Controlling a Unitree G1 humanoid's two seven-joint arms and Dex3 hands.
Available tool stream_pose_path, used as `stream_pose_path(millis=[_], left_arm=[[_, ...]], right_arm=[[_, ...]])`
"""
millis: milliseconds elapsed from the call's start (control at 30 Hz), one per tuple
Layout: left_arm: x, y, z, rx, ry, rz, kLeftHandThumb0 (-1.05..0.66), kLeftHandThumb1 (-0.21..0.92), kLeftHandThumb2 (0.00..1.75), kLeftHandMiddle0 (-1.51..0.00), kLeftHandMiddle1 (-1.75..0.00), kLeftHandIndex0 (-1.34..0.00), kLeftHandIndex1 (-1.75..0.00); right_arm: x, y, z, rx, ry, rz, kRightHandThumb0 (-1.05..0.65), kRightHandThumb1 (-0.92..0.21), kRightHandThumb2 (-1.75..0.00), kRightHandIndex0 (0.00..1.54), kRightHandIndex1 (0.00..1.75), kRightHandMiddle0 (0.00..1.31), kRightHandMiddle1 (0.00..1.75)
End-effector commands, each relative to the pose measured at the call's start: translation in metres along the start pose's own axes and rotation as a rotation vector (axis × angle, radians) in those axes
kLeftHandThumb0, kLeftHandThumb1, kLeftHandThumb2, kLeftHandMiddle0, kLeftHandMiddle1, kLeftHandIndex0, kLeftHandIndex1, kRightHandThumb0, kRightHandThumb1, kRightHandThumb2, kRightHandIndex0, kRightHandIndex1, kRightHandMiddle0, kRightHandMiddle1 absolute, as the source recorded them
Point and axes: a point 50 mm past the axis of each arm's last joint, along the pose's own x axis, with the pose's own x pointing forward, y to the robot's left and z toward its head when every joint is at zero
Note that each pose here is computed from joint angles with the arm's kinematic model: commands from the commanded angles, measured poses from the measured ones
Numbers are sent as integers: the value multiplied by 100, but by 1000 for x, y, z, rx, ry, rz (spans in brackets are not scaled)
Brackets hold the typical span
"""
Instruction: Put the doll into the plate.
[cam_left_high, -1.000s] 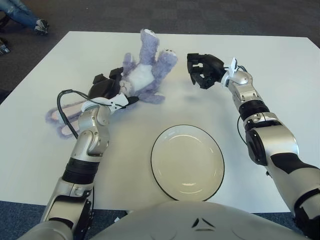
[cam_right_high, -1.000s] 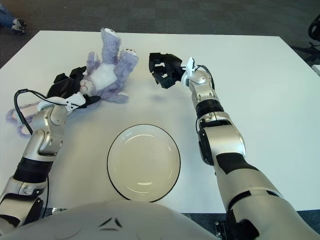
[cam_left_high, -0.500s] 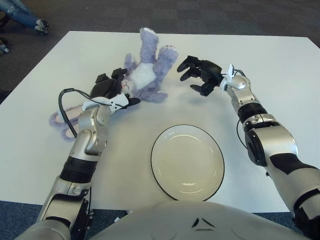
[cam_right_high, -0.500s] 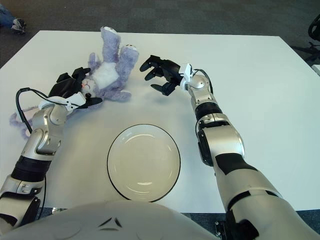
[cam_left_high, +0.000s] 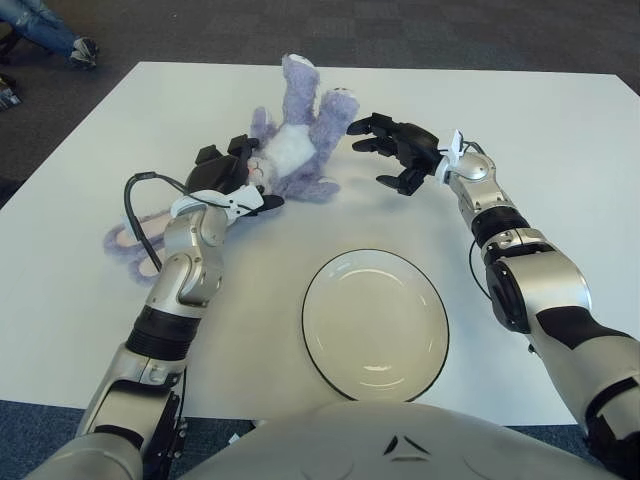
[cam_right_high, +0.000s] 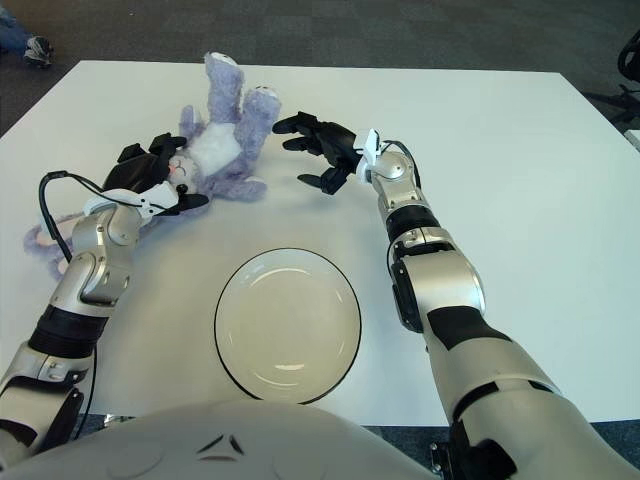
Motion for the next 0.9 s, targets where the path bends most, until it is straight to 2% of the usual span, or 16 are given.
stream_pose_path(millis=[0,33,67,100,133,267,433,600,700,867], left_arm=[[3,0,-1,79,14,-7,-95,74,21,0,-162,0,-71],[3,0,-1,91,16,-10,-94,74,21,0,-161,0,-70],[3,0,-1,99,17,-11,-90,68,29,0,-158,0,-69],[4,0,0,128,27,-25,-84,49,59,0,-152,0,-68],[4,0,0,148,34,-34,-72,40,69,0,-139,0,-64],[5,-1,0,210,60,-60,-50,21,92,0,-112,0,-51],[6,-2,2,247,82,-77,-43,15,99,0,-104,0,-42],[7,-1,3,259,93,-88,-34,12,104,0,-106,0,-40],[7,-1,4,260,99,-97,-28,9,108,0,-111,0,-45],[7,-1,7,246,114,-122,-17,8,114,0,-135,0,-64]], right_arm=[[1,0,2,-5,-2,8,-23,-16,-114,0,26,0,39],[1,0,2,-3,-1,9,-23,-16,-114,0,26,0,39],[2,0,2,-2,-1,10,-22,-16,-115,0,25,0,38],[2,0,2,4,2,15,-22,-15,-116,0,24,0,37],[2,0,2,9,4,19,-20,-15,-117,0,23,0,36],[3,0,2,21,9,30,-16,-14,-119,0,24,0,37],[3,0,2,12,11,31,-17,-14,-120,0,28,0,38],[3,0,3,5,11,29,-21,-14,-118,0,28,0,37],[3,-1,3,4,9,29,-25,-14,-116,0,27,0,35],[4,-1,5,6,-4,14,-31,-17,-112,1,28,0,33]])
